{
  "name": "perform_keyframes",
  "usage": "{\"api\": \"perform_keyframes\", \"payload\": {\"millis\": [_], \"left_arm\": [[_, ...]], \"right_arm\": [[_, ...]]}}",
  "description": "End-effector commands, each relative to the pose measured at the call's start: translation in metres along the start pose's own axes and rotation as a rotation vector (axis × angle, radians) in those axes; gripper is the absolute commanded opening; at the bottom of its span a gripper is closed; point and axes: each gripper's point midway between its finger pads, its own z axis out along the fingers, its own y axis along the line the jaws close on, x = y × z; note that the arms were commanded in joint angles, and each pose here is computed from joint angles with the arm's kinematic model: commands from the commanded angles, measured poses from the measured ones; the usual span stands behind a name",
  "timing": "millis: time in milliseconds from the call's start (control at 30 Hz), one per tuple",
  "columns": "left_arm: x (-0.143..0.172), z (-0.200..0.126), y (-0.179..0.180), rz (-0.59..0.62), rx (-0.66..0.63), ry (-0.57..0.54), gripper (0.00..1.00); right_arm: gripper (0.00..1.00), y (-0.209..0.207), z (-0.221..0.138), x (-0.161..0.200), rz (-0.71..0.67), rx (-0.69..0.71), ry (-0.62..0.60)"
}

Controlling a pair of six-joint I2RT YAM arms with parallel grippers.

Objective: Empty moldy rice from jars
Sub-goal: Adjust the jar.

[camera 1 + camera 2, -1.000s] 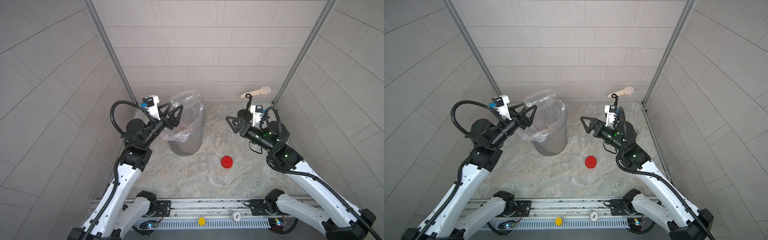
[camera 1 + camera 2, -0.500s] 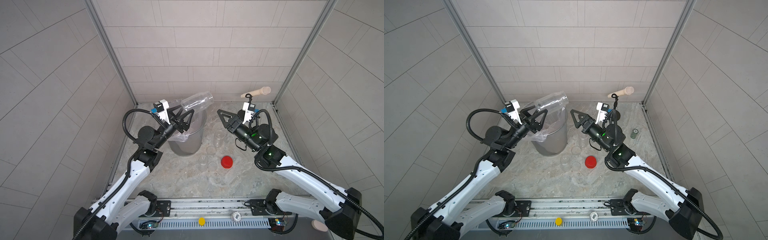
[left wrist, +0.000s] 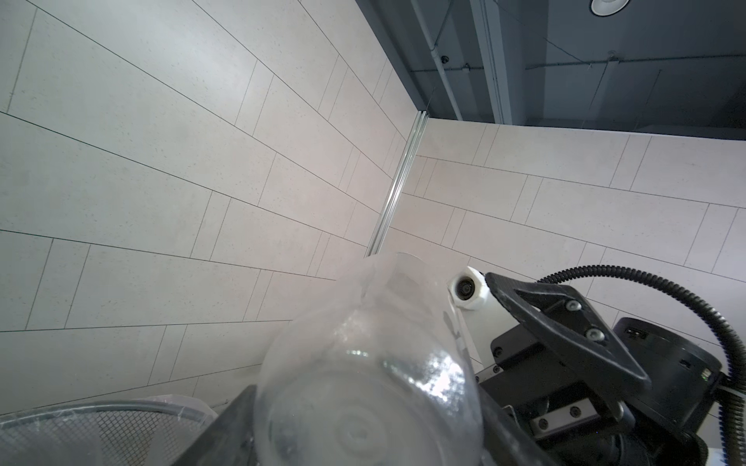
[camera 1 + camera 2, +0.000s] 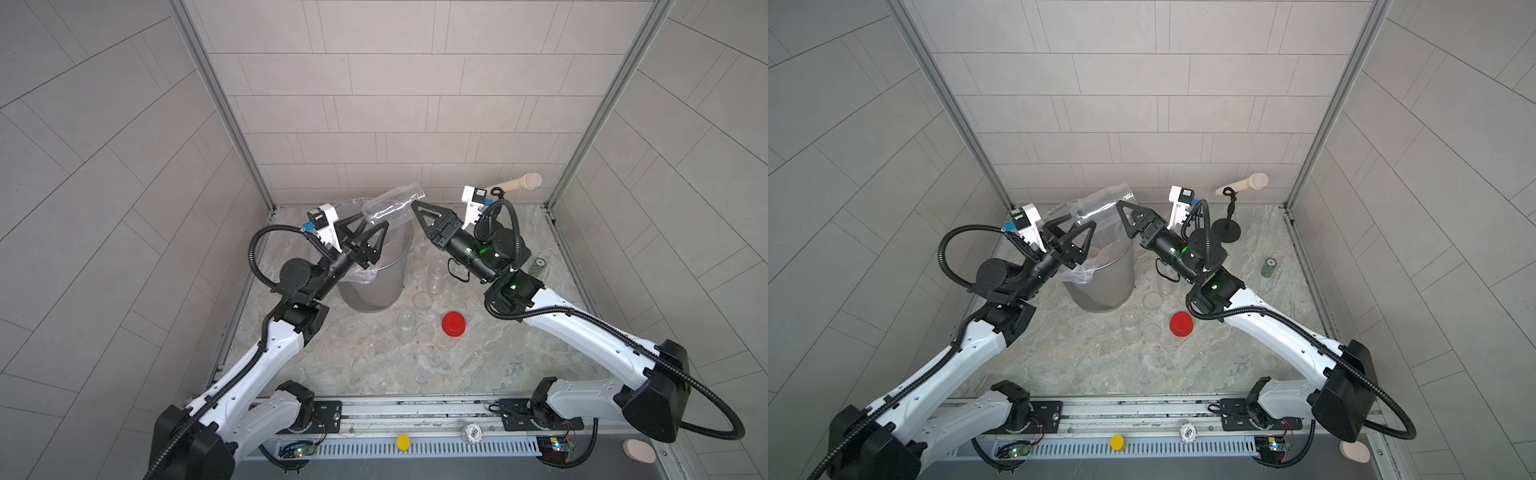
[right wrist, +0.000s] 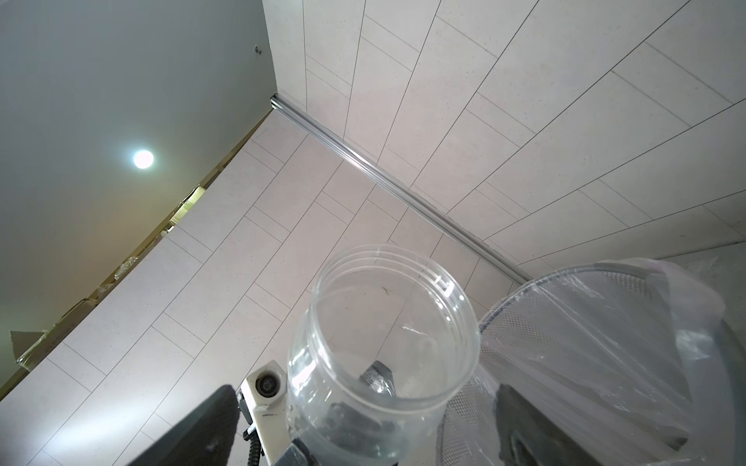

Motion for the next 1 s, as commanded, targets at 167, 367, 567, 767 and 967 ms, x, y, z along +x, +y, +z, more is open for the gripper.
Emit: {"api": "perform_keyframes", "payload": {"millis": [167, 367, 567, 767, 967], "left_arm": [[0.008, 0.004, -0.017, -0.029, 0.084, -0.019, 0.19], [0.016, 0.008, -0.021, -0.037, 0.105, 0.0, 0.19], [0.02, 0.011, -0.025, -0.036, 0.122, 0.019, 0.19], [0.022, 0.012, -0.025, -0.031, 0.121, 0.035, 0.26], [0.021, 0.016, -0.026, -0.031, 0.112, 0.07, 0.81]], "right_arm": [[1.0, 0.025, 0.014, -0.002, 0.016, -0.077, 0.006], [0.96, 0.02, 0.017, 0.0, 0.025, -0.068, 0.007], [0.89, 0.015, 0.02, 0.001, 0.024, -0.049, 0.009], [0.62, -0.006, 0.015, 0.0, 0.007, 0.06, -0.009], [0.49, -0.025, 0.002, -0.007, -0.09, 0.201, -0.023]]}}
